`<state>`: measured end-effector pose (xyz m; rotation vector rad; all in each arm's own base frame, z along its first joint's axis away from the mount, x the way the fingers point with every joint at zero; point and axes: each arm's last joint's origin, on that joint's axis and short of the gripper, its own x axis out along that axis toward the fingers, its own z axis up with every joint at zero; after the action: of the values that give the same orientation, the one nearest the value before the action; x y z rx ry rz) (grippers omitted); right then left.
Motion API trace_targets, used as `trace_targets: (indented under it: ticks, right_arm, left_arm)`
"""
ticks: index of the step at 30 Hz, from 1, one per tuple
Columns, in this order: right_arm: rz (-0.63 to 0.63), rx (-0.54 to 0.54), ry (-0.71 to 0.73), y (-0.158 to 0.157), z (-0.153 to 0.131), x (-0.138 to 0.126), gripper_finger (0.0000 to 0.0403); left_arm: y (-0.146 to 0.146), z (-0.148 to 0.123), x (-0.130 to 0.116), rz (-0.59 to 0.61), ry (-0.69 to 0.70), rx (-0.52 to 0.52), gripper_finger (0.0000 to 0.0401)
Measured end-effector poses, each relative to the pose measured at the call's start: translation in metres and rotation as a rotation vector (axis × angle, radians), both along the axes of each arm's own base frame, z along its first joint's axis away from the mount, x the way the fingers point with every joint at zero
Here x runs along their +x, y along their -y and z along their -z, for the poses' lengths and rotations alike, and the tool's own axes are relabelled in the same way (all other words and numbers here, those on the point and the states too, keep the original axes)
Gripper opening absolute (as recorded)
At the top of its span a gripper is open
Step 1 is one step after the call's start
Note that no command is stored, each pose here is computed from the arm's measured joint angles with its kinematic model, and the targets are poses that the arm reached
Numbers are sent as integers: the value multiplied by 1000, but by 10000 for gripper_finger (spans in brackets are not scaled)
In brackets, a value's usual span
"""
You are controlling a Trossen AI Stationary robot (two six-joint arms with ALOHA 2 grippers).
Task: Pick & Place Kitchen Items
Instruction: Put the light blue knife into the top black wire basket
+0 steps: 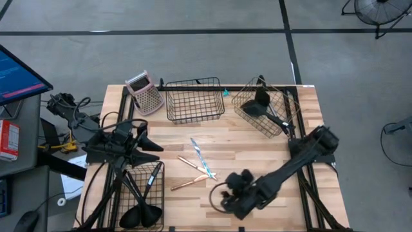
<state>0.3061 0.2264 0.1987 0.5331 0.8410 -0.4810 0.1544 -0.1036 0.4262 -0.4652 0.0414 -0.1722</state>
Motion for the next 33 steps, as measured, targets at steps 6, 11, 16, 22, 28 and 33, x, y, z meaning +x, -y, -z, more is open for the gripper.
trace_targets:
  ticks: [6, 11, 16, 22, 28, 33]
  right_arm:
    - [64, -60, 143, 3, 36, 37, 244]
    - [86, -147, 137, 21, 45, 51, 244]
    - [46, -243, 129, 40, 47, 65, 244]
    - [43, -317, 111, 59, 46, 75, 244]
    - [19, -333, 118, 69, 47, 81, 244]
    - [30, -315, 142, 72, 70, 78, 244]
  left_arm:
    - [-1, -3, -5, 66, 23, 37, 143]
    - [-7, -8, -14, 115, 57, 46, 144]
    - [-13, -13, -24, 157, 97, 45, 144]
    - [-16, -16, -29, 175, 121, 62, 144]
    - [-16, -15, -29, 185, 121, 67, 144]
    - [-16, -16, -30, 183, 129, 85, 143]
